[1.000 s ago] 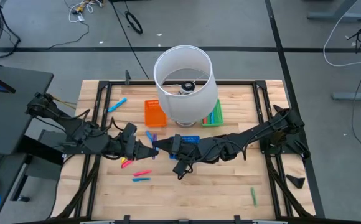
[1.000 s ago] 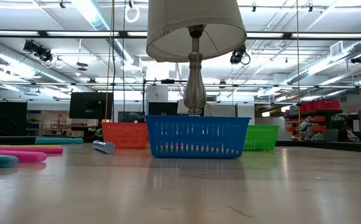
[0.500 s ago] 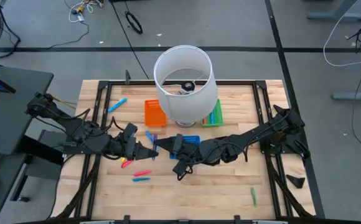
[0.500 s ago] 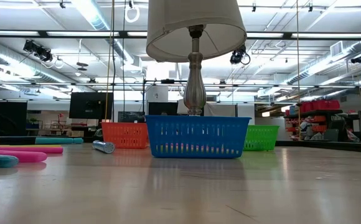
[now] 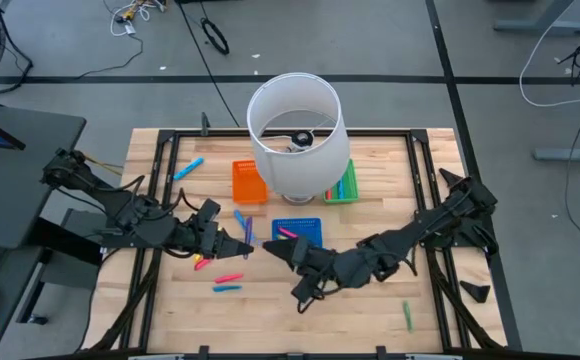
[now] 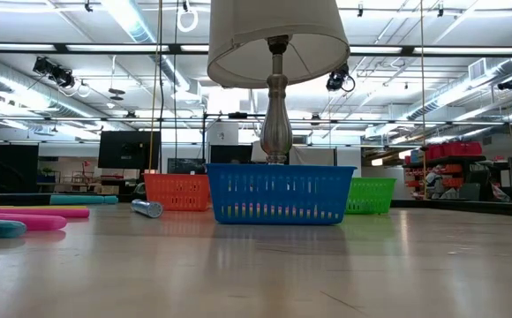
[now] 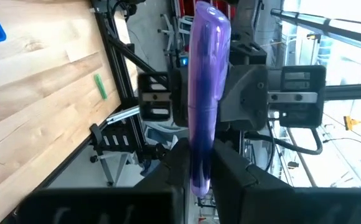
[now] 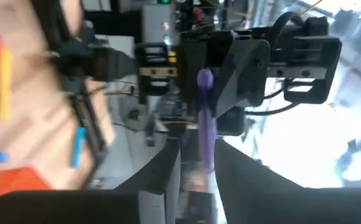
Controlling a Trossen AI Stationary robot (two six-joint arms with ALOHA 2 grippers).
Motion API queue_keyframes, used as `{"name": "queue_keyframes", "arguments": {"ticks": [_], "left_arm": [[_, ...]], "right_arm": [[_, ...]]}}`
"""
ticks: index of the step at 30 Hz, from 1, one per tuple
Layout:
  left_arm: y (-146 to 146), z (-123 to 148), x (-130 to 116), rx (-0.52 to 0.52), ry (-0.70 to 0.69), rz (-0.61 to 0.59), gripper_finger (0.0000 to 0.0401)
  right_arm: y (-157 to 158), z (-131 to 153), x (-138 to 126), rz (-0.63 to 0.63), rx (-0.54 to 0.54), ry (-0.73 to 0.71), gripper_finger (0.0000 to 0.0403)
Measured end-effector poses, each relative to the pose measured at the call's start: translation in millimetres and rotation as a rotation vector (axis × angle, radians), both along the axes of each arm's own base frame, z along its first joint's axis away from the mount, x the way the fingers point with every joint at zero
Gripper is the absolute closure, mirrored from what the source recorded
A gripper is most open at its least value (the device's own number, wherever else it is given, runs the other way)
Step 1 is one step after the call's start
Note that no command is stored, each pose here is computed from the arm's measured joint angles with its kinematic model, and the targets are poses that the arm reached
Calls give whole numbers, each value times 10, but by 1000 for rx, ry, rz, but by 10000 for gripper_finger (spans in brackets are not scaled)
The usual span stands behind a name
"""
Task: Pick & Place Markers
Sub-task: Put the purple small highlighter pen into the orange bin
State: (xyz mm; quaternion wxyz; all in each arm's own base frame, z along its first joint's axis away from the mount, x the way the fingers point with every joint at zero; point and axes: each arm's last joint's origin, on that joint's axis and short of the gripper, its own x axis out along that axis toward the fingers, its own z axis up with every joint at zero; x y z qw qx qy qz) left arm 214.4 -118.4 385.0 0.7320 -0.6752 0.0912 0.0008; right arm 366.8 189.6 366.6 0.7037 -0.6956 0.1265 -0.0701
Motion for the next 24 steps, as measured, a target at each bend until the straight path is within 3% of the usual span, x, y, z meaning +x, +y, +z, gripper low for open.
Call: {"name": "queue_keyframes", "arguments": {"ticks": [6,15,24], "left_arm": [[9,-25,-2,17,22,20,358],[25,-105,-17,19,98,53,358],[86,-325,-91,-3,330,97,358]], "right_arm": [[-59,41,-275,-22,211,103,303],[-221,167,-670,32,681,265,302],[-501,319,-1156,-132,851,355,302]]}}
